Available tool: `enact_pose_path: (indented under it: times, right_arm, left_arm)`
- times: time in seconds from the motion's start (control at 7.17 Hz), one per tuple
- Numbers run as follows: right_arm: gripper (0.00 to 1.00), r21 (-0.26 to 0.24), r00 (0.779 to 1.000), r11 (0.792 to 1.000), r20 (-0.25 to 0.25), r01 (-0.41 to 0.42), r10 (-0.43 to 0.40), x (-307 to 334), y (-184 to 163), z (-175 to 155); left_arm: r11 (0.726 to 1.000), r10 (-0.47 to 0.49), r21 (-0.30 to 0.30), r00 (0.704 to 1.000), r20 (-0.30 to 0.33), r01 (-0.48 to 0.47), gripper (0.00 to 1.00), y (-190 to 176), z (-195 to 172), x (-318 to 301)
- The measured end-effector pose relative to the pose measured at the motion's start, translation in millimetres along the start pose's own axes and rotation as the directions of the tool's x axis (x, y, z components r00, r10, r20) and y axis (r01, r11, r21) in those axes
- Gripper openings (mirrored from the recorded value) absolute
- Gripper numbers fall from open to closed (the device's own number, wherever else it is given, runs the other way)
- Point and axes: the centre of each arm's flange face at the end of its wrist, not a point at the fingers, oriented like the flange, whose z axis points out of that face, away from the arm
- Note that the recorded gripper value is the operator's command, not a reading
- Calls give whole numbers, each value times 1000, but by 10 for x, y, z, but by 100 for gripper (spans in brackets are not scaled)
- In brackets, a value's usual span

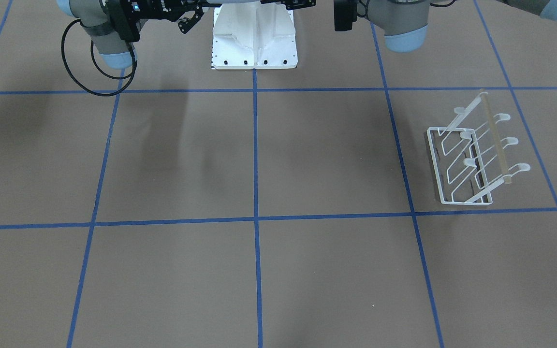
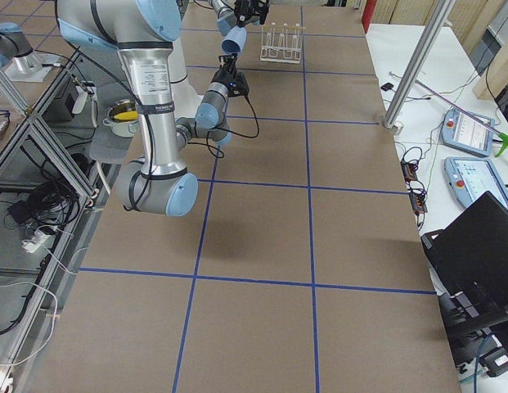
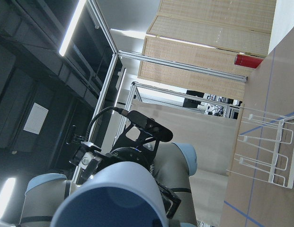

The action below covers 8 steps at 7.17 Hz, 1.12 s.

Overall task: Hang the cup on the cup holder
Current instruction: 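Close the left gripper on the cup's narrow base held by the right gripper, then open the right gripper and pull it back while the left gripper holds the cup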

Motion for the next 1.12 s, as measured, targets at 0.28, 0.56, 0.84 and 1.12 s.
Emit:
enact_pose_path:
  times: [0.28, 0.56, 0.84, 1.12]
  right_arm:
    - [37, 9, 1000, 1000, 0, -1, 1, 1, -7, 0]
    - [100, 19, 1000, 1000, 3, -2, 2, -8, -22, -2]
    - [100, 40, 1000, 999, 1, 1, -1, -27, -78, -47]
    - [100, 55, 998, 998, -55, 29, -26, 9, -249, -259]
  left_arm:
    - [1000, 4, -3, 1000, -5, -4, 0, 5, -2, 7]
    - [1000, 18, -14, 1000, -23, -19, 0, 18, -34, -8]
    - [1000, 26, -16, 999, -26, -27, 0, 16, -50, -18]
    - [998, 62, -8, 998, -27, -62, 0, -5, -81, -4]
